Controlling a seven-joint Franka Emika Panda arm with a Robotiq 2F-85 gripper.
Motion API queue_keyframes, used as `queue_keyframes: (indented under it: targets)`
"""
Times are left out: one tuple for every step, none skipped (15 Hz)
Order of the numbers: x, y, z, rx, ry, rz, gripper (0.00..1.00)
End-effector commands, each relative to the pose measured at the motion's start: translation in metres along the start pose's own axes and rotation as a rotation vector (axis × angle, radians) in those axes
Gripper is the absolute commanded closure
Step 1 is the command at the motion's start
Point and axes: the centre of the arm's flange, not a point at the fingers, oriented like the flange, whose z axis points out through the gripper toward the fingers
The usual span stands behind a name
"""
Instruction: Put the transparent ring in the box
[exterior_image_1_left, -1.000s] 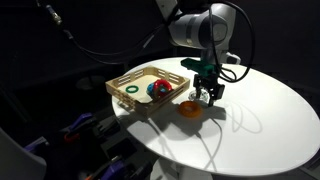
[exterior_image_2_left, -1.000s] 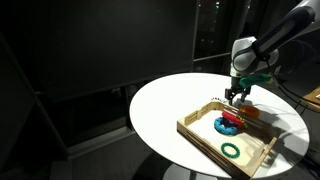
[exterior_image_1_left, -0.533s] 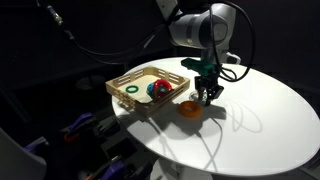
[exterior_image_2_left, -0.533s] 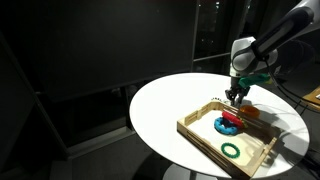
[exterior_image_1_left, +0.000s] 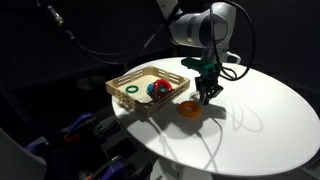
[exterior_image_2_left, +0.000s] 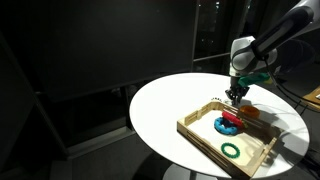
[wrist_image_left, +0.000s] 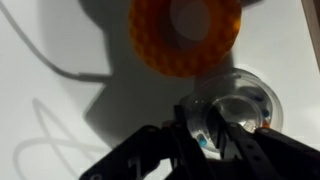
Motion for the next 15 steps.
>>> queue_keyframes:
  targets:
    - [0.005, 0.001, -0.013, -0.009, -0.011, 0.015, 0.91]
    - [0.004, 0.001, -0.016, -0.004, -0.01, 0.016, 0.91]
    - [0.003, 0.001, -0.019, -0.007, -0.004, 0.018, 0.91]
    - [0.003, 0.001, -0.022, -0.01, -0.001, 0.02, 0.91]
    - [0.002, 0.001, -0.025, -0.012, 0.0, 0.022, 0.91]
    - [0.001, 0.0, -0.028, -0.013, 0.003, 0.025, 0.91]
    - [0.001, 0.001, -0.032, -0.015, 0.004, 0.03, 0.91]
    - [-0.001, 0.001, -0.037, -0.012, 0.007, 0.034, 0.91]
    - [-0.003, 0.002, -0.043, -0.011, 0.014, 0.038, 0.91]
    - [-0.004, 0.002, -0.048, -0.01, 0.021, 0.043, 0.91]
    - [-0.006, 0.003, -0.054, -0.004, 0.028, 0.048, 0.9]
    - [-0.007, 0.003, -0.061, 0.002, 0.032, 0.05, 0.9]
    - [-0.009, 0.003, -0.067, 0.005, 0.037, 0.05, 0.9]
    - [-0.011, 0.003, -0.074, 0.007, 0.042, 0.047, 0.9]
    - [-0.013, 0.002, -0.081, 0.009, 0.047, 0.042, 0.9]
